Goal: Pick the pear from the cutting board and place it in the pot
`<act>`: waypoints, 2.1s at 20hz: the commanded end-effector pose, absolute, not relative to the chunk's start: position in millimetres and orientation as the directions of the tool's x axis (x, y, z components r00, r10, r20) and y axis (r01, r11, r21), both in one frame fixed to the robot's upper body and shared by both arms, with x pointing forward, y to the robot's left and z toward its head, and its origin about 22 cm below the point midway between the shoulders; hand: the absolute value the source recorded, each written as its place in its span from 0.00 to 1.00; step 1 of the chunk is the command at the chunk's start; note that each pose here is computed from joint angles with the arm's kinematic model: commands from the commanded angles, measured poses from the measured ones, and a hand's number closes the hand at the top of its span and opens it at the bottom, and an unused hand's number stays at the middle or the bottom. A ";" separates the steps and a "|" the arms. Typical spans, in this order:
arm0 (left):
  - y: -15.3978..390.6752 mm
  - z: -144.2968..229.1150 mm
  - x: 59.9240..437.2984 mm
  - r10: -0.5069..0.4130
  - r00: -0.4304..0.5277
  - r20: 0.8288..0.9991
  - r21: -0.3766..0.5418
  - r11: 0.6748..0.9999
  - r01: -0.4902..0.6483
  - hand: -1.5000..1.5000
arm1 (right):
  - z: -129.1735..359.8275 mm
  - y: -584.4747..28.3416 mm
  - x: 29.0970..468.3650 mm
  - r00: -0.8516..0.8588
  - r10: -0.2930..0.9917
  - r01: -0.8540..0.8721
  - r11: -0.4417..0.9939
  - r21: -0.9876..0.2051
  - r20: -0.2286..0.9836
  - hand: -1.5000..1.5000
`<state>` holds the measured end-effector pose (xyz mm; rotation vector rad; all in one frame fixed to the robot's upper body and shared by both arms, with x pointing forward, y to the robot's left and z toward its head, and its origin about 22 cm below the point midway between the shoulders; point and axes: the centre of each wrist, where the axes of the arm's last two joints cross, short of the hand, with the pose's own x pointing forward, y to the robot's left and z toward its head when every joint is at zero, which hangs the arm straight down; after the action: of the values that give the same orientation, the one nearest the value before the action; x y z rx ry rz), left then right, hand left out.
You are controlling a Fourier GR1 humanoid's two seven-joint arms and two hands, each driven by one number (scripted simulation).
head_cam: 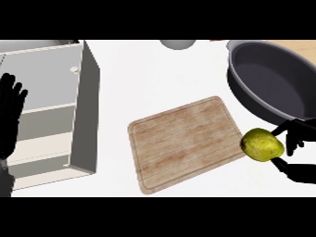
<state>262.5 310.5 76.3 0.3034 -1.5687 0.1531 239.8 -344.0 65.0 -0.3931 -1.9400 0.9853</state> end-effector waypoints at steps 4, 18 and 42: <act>303.9 86.1 257.3 -0.092 -0.019 0.996 0.085 0.972 -0.218 0.50 | 142.3 -372.6 209.3 -0.431 0.669 0.071 0.694 -0.717 0.605 1.00; 275.7 77.0 281.4 -0.094 -0.047 0.994 0.086 0.986 -0.146 0.50 | 125.3 -426.9 258.5 -0.323 0.549 0.100 0.830 -0.549 0.771 1.00; 266.5 89.5 284.1 -0.085 -0.059 0.995 0.077 0.988 -0.131 0.50 | 28.5 -433.0 350.8 -0.134 0.764 0.009 0.638 -0.770 0.631 0.00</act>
<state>292.9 270.5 86.1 0.1596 -1.6269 0.0396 348.0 -435.8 40.3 -0.8084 -1.5959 0.7360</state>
